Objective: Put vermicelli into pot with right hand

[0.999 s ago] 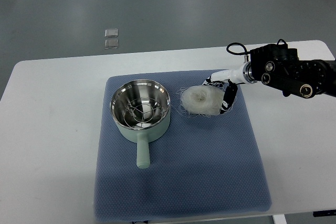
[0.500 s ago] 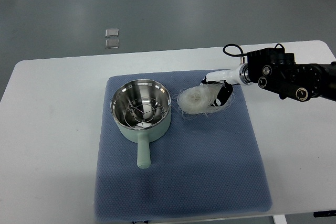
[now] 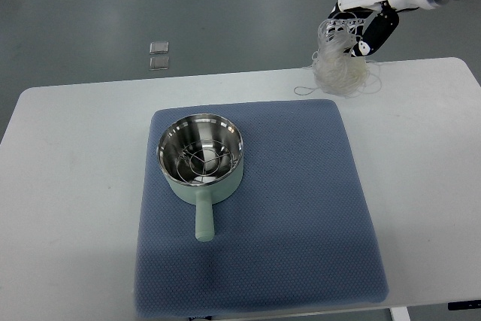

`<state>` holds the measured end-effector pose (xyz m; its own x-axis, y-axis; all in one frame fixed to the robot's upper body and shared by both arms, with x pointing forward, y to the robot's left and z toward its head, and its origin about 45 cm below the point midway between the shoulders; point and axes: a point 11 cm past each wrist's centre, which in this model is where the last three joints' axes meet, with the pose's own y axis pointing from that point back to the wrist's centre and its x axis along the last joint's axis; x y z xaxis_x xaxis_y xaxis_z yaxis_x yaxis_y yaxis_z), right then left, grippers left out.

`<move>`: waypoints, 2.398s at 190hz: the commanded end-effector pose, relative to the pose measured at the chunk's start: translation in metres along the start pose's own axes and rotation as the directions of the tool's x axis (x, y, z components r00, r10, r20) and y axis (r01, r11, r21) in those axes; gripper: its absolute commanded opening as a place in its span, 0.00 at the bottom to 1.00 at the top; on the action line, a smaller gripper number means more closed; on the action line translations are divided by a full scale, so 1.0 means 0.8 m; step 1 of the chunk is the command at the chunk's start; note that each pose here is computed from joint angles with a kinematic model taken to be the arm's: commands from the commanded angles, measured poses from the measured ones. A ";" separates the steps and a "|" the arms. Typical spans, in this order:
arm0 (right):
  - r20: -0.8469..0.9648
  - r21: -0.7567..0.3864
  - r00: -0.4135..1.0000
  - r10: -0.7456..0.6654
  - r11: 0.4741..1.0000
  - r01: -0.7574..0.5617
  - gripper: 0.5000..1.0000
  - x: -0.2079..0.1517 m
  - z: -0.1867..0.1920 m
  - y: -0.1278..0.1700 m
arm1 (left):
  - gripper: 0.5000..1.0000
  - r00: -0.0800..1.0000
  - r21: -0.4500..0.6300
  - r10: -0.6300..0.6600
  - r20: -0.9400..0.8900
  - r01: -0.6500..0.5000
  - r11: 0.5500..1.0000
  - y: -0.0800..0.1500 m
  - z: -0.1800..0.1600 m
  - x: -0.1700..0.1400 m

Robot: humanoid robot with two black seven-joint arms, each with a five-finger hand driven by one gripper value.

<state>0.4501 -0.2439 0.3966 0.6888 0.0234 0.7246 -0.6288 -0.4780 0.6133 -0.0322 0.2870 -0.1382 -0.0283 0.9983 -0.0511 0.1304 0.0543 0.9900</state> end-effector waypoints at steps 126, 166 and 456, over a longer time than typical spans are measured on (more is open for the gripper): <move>0.032 0.237 0.999 0.001 0.971 -0.009 0.00 0.029 -0.122 -0.011 | 1.00 1.000 0.000 -0.001 -0.001 0.001 1.000 0.000 0.000 -0.001; -0.018 0.292 0.999 -0.042 0.955 0.045 0.00 0.009 -0.183 -0.066 | 1.00 1.000 -0.001 -0.002 -0.002 0.002 1.000 0.000 0.000 -0.001; 0.423 0.340 0.906 0.014 0.924 -0.174 0.86 0.022 -0.096 -0.097 | 1.00 1.000 0.001 -0.003 -0.001 0.003 1.000 0.000 0.000 -0.002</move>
<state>0.4750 -0.1072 0.3784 0.7796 -0.2098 0.5901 -0.5220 -0.7383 0.4271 -0.0323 0.2856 -0.1381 -0.0264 0.9981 -0.0550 0.1312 0.0580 0.9897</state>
